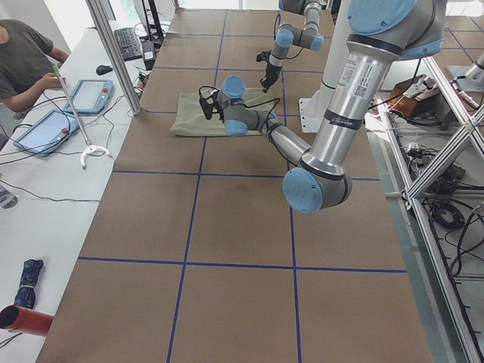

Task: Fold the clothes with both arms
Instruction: 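Lower the left gripper to the other near corner and grasp both near corners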

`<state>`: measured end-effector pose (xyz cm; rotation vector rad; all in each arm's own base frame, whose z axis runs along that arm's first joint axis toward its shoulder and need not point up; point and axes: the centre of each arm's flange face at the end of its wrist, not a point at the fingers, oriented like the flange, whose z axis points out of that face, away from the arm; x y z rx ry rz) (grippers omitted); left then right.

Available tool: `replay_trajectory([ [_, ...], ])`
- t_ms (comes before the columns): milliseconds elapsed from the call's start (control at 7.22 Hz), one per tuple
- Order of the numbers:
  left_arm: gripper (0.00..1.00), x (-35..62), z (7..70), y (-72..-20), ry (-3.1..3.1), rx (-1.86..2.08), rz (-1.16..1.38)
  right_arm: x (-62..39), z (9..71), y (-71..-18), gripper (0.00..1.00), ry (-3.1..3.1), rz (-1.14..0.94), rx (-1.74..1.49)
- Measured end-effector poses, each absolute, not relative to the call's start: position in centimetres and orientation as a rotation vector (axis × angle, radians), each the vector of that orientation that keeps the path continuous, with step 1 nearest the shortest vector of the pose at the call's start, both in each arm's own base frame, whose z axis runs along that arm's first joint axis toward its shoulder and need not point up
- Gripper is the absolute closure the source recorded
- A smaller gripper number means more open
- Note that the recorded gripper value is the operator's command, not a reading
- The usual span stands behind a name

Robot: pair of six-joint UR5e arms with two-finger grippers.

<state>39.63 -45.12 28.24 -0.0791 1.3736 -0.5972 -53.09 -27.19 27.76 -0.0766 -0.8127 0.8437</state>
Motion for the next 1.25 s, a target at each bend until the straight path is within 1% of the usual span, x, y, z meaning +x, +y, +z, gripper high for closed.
replay_trajectory([
  [277, 0.39, 43.8, 26.6, -36.3, 1.280, -0.126, -0.683, -52.9, 27.5, -27.0, 1.00, -0.818, 0.843, -0.078],
  [554, 0.39, 48.8, 28.1, -28.2, 1.200, -0.133, -0.725, -52.8, 27.7, -27.0, 1.00, -0.814, 0.843, -0.078],
  [831, 0.39, 51.3, 29.8, -24.4, 1.161, -0.121, -0.732, -52.7, 27.7, -26.9, 1.00, -0.813, 0.843, -0.078],
  [1108, 0.40, 52.7, 30.5, -23.2, 1.140, -0.128, -0.735, -52.8, 27.7, -26.9, 1.00, -0.814, 0.842, -0.078],
  [1246, 0.54, 53.1, 30.8, -23.0, 1.133, -0.129, -0.735, -52.8, 27.7, -26.9, 1.00, -0.814, 0.842, -0.077],
])
